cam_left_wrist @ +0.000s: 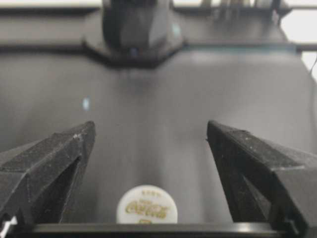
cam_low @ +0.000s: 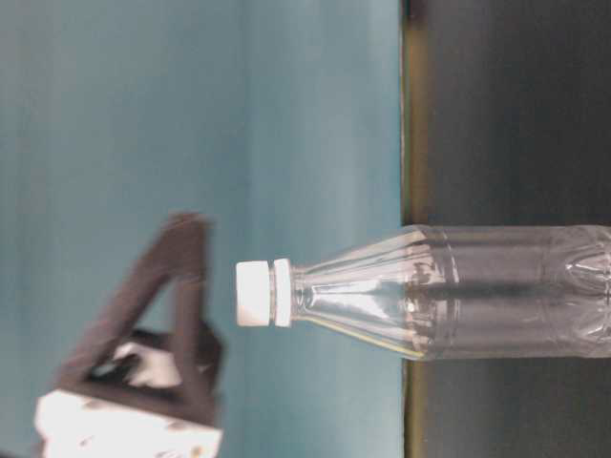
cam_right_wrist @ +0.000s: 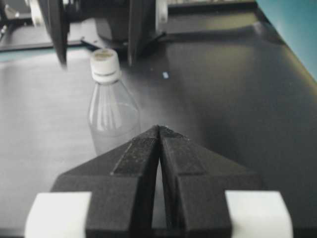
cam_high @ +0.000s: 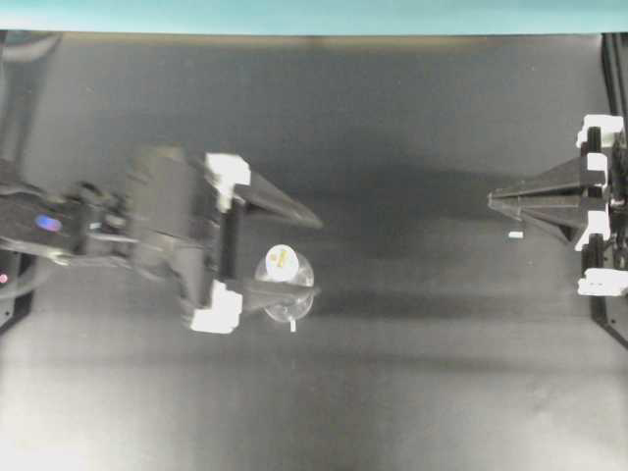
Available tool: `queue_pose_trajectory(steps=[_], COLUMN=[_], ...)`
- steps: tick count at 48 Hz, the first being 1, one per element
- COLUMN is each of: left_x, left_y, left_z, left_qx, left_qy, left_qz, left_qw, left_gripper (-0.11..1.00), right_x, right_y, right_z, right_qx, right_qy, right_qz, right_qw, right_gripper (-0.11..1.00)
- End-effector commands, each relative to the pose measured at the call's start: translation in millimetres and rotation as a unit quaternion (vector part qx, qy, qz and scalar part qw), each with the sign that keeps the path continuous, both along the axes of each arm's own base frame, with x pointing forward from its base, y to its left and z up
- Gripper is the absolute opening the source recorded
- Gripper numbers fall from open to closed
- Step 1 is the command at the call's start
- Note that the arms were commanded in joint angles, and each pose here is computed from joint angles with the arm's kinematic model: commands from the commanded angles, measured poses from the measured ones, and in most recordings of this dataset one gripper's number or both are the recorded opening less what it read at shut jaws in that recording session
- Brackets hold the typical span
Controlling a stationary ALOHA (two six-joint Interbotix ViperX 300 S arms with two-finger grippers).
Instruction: Open the bottle cap by holding the bottle with the left arm and twisting the cap with the right arm.
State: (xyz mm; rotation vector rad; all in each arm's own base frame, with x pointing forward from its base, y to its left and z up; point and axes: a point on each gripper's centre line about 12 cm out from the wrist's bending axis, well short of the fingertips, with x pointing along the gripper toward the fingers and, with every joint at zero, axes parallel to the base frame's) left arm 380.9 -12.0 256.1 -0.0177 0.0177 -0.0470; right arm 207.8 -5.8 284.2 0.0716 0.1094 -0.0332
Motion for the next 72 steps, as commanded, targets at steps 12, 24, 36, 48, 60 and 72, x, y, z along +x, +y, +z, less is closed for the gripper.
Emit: queue_pose_trajectory(steps=[12, 24, 36, 48, 60, 72], left_x=[12, 7, 3, 3, 3, 4], left_y=[0, 0, 0, 0, -2, -3], left_z=[-45, -93, -134, -156, -155, -152], left_qx=[-0.002, -0.014, -0.015, -0.019, -0.019, -0.015], left_qy=[0.054, 0.119, 0.175, 0.200, 0.195, 0.179], left_qz=[-0.001, 0.002, 0.003, 0.004, 0.002, -0.002], left_qw=[0.9985, 0.9927, 0.9845, 0.9796, 0.9805, 0.9836], left_gripper=[0.97, 0.97, 0.98, 0.98, 0.88, 0.86], right_x=[1, 1, 1, 0, -1, 10], right_y=[0, 0, 0, 0, 6, 17], right_z=[4, 3, 1, -14, -16, -3], right_qx=[0.029, 0.030, 0.041, 0.066, 0.112, 0.174], right_qy=[-0.006, -0.005, 0.000, 0.065, 0.172, 0.333], right_qz=[-0.004, -0.004, -0.005, -0.010, -0.013, -0.033], right_qw=[0.9996, 0.9995, 0.9991, 0.9957, 0.9786, 0.9261], right_gripper=[0.00, 0.00, 0.00, 0.00, 0.00, 0.12])
